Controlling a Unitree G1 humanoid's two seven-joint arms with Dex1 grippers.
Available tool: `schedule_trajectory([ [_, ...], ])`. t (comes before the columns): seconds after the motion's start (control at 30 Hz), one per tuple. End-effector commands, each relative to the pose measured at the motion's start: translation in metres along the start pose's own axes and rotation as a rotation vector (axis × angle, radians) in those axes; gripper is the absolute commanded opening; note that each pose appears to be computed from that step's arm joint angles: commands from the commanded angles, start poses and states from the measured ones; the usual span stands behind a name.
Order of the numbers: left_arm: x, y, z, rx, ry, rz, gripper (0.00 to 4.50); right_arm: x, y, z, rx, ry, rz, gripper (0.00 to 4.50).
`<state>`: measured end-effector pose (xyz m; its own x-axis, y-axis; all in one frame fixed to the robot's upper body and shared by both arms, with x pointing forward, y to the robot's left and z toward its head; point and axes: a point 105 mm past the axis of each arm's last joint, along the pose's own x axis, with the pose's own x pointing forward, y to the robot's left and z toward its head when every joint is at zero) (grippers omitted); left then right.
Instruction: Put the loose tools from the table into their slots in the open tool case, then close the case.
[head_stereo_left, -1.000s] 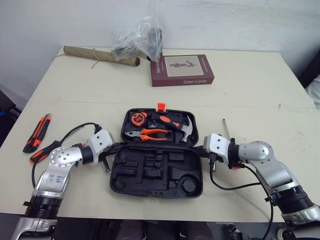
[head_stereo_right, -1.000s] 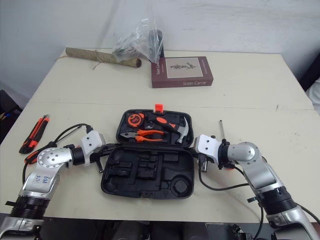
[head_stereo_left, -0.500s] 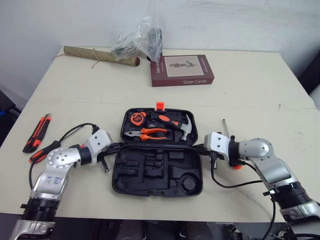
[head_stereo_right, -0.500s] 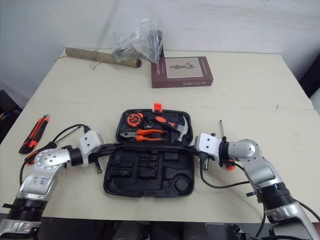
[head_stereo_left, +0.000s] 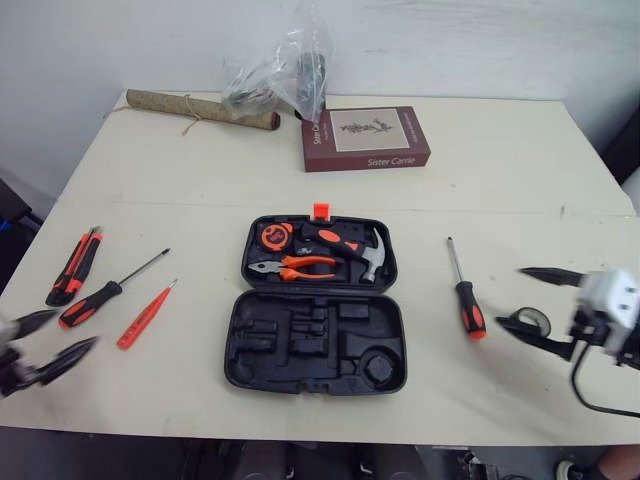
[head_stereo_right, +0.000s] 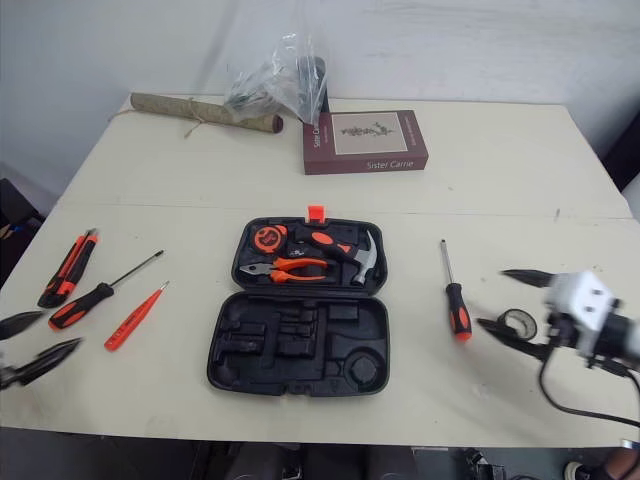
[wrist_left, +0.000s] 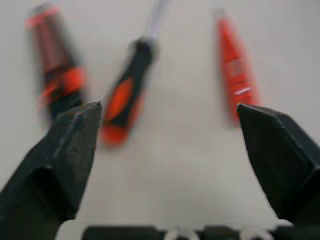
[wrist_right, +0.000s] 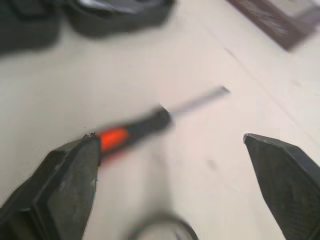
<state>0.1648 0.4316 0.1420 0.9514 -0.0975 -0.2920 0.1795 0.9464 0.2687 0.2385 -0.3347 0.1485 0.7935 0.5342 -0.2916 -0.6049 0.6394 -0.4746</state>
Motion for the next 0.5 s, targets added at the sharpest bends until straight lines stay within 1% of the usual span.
schedule_trajectory([
  [0.03, -0.058, 0.054, -0.015, -0.038, 0.035, 0.297, 4.44, -0.049, -0.024, -0.029, 0.006, 0.102, -0.190, 4.50],
  [0.1, -0.079, 0.068, -0.024, -0.062, 0.062, 0.390, 4.44, -0.066, -0.027, -0.041, 0.022, 0.137, -0.236, 4.50],
  [0.17, -0.095, 0.075, -0.035, -0.090, 0.092, 0.451, 4.44, -0.088, -0.022, -0.064, 0.099, 0.230, -0.265, 4.50],
  [0.27, -0.097, 0.072, -0.042, -0.107, 0.109, 0.437, 4.44, -0.102, -0.013, -0.082, 0.149, 0.281, -0.283, 4.50],
  [0.3, -0.091, 0.067, -0.043, -0.124, 0.104, 0.398, 4.44, -0.100, -0.009, -0.082, 0.151, 0.266, -0.268, 4.50],
  [0.37, -0.073, 0.056, -0.036, -0.123, 0.074, 0.307, 4.44, -0.083, -0.008, -0.072, 0.158, 0.160, -0.255, 4.50],
  [0.43, -0.049, 0.042, -0.021, -0.085, 0.041, 0.190, 4.44, -0.057, -0.011, -0.051, 0.175, 0.034, -0.224, 4.50],
  [0.5, -0.029, 0.030, -0.005, -0.062, 0.011, 0.095, 4.44, -0.034, -0.006, -0.030, 0.177, -0.071, -0.152, 4.50],
])
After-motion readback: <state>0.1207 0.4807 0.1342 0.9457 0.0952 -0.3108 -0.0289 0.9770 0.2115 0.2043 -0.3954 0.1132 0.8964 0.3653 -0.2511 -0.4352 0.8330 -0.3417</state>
